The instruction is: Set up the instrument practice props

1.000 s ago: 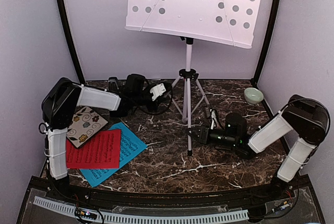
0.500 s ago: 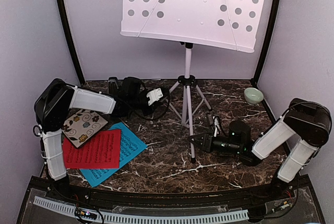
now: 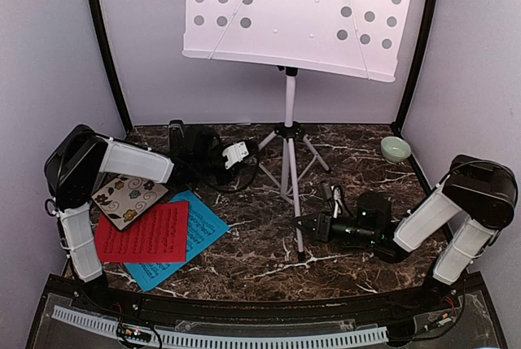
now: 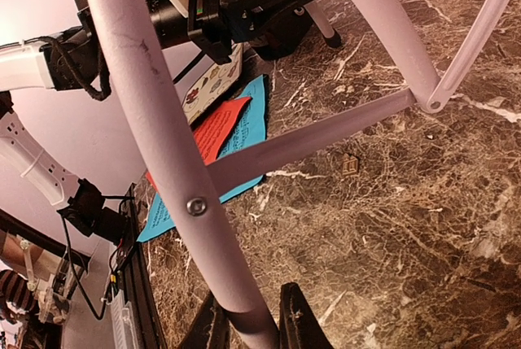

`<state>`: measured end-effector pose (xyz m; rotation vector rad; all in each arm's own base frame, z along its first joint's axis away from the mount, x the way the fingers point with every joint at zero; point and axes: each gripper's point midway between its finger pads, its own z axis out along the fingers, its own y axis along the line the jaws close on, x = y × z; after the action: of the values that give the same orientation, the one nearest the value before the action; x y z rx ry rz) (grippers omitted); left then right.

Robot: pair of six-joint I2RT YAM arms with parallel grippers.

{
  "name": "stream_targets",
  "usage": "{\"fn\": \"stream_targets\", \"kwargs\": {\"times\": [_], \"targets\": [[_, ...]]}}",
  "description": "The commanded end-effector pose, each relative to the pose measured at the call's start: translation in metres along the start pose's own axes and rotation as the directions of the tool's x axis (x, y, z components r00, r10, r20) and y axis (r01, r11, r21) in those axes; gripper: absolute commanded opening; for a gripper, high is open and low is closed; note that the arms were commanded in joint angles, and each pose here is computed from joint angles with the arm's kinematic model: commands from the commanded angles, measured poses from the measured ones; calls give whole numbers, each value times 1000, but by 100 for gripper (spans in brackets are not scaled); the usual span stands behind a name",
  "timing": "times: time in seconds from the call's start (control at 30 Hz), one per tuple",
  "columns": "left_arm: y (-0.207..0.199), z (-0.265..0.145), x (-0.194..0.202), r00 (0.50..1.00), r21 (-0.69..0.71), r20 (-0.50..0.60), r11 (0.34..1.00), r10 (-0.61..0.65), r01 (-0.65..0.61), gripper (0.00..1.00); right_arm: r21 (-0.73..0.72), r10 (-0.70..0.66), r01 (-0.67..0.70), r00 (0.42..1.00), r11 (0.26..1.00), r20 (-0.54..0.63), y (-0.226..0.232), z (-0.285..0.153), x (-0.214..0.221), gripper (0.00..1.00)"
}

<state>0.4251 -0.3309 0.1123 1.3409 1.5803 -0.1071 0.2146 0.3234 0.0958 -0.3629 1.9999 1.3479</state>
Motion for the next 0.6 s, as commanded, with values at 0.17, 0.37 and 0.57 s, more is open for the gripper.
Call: {"fn": "stream_targets", "kwargs": {"times": [0.17, 0.37, 0.57], "targets": [[4, -13, 24, 993, -57, -97, 996, -69, 63, 3, 30, 82, -82, 997, 996, -11, 3, 7, 4, 5], [4, -15, 19, 991, -51, -97, 995, -90, 85, 20, 40, 64, -64, 998, 997, -7, 6, 11, 1, 18], [8, -31, 14, 979, -73, -90, 982, -182, 176, 55, 59, 43, -44, 999, 997, 12, 10, 4, -6, 45]]}}
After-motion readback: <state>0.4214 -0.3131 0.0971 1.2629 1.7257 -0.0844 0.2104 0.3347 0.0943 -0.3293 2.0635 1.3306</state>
